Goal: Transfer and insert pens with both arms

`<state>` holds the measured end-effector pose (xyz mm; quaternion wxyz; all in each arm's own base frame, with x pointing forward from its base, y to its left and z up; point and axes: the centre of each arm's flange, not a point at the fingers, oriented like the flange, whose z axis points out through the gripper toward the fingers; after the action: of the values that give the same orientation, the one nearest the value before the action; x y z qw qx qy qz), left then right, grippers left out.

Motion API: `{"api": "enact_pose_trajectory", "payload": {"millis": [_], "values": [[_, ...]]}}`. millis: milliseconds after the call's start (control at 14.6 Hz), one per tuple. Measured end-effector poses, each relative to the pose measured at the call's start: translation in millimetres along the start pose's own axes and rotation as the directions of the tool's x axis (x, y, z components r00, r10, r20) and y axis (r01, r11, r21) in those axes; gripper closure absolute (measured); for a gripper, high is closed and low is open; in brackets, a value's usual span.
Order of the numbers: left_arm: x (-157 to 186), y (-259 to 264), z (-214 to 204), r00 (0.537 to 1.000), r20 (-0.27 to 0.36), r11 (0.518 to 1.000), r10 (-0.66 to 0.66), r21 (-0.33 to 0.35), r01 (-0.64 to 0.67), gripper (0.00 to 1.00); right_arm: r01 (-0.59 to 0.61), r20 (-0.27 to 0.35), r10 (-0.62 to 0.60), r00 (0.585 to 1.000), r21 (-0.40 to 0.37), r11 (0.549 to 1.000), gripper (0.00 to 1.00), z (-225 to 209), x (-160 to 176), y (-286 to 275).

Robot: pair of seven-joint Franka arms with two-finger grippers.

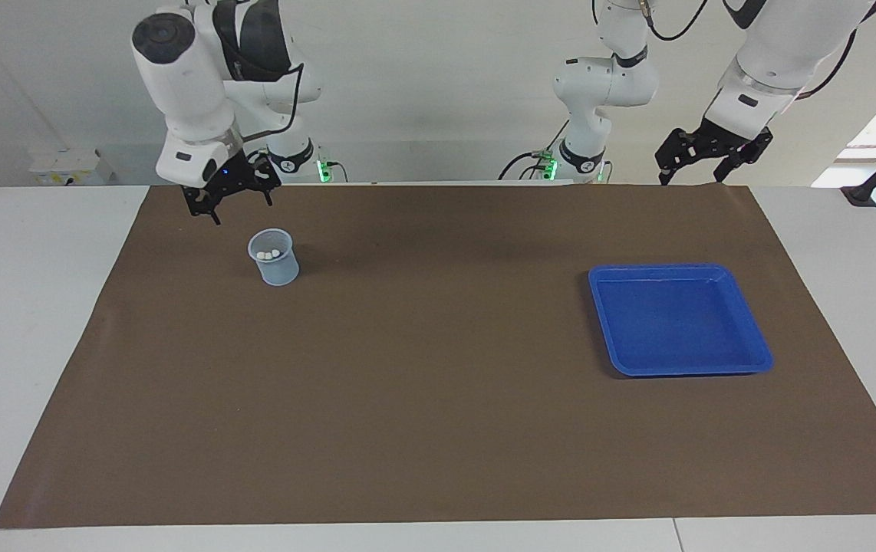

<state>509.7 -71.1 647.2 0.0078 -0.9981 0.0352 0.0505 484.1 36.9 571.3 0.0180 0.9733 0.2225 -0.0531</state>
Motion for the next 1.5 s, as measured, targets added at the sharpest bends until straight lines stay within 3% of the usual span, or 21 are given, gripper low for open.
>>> {"api": "enact_pose_trajectory", "payload": {"millis": [137, 342, 820, 1230, 1503], "values": [[4, -1, 2, 1.0, -0.016, 1.0, 0.01, -0.004, -0.01, 0.0, -0.027, -0.001, 0.027, 1.0, 0.005, 1.0, 0.0, -43, -11, 10], [16, 0, 10, 1.0, -0.03, 1.0, 0.007, -0.011, -0.007, 0.0, -0.066, -0.05, 0.066, 0.997, -0.002, 0.998, 0.0, -85, -8, 32], [30, -3, 29, 1.0, -0.002, 1.0, -0.001, -0.013, 0.001, 0.0, -0.154, -0.062, 0.154, 0.986, 0.009, 0.988, 0.0, -77, -3, 68], [33, 1, 20, 1.0, -0.023, 0.999, 0.001, -0.049, -0.002, 0.0, -0.252, 0.016, 0.252, 0.968, 0.034, 0.967, 0.0, -58, -5, 80], [33, 1, 20, 1.0, -0.022, 0.999, 0.001, -0.049, -0.002, 0.0, -0.296, 0.019, 0.295, 0.955, 0.041, 0.954, 0.0, -55, -7, 89]]}}
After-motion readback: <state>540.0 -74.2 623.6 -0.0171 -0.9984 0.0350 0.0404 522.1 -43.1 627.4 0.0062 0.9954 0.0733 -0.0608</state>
